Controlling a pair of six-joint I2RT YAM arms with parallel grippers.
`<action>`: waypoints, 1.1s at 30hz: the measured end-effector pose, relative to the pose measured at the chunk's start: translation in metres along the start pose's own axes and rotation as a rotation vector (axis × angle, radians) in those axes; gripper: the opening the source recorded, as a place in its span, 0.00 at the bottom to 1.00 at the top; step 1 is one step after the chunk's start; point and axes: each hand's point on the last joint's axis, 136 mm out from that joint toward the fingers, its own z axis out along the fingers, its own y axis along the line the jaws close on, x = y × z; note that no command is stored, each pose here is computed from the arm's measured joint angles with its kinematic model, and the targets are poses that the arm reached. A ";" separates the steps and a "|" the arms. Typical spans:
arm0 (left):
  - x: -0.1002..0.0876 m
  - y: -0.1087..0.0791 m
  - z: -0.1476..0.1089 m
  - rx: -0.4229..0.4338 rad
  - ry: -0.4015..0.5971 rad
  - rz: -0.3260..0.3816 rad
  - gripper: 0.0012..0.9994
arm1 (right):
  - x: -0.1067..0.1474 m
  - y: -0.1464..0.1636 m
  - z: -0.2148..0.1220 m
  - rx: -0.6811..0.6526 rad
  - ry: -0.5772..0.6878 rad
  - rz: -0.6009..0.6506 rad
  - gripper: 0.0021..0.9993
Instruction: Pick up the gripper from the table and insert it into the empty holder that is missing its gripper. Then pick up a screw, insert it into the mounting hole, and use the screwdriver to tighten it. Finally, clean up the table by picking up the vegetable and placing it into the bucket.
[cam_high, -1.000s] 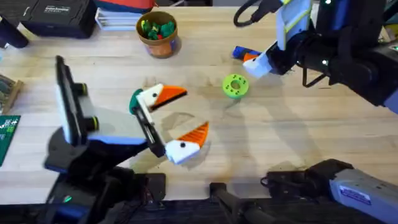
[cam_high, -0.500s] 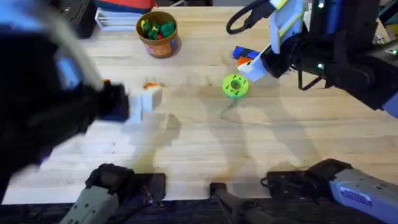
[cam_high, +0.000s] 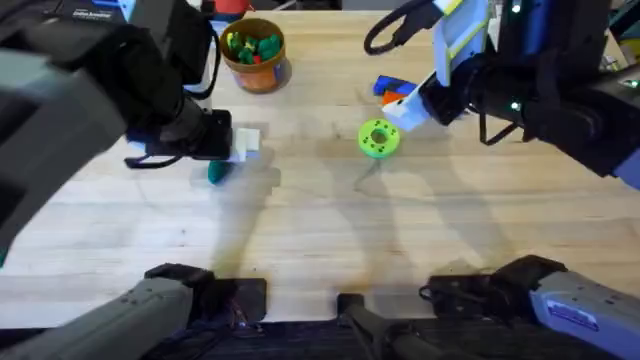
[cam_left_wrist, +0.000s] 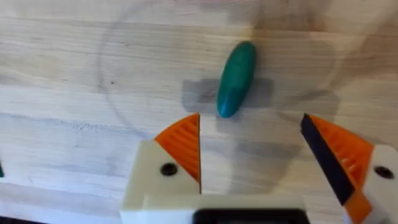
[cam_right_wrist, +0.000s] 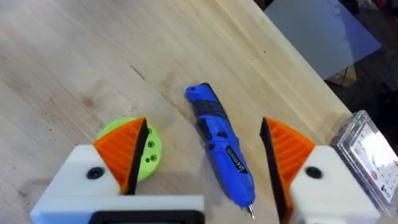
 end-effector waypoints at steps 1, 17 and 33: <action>-0.001 0.003 0.007 -0.009 0.024 -0.014 0.99 | 0.000 0.000 0.000 0.000 0.000 0.000 1.00; 0.002 0.009 0.090 0.016 0.262 -0.119 0.77 | 0.000 0.000 0.000 0.000 0.000 0.000 1.00; -0.089 0.007 0.026 0.070 0.070 -0.128 0.02 | -0.001 0.000 0.000 0.001 -0.002 0.000 0.99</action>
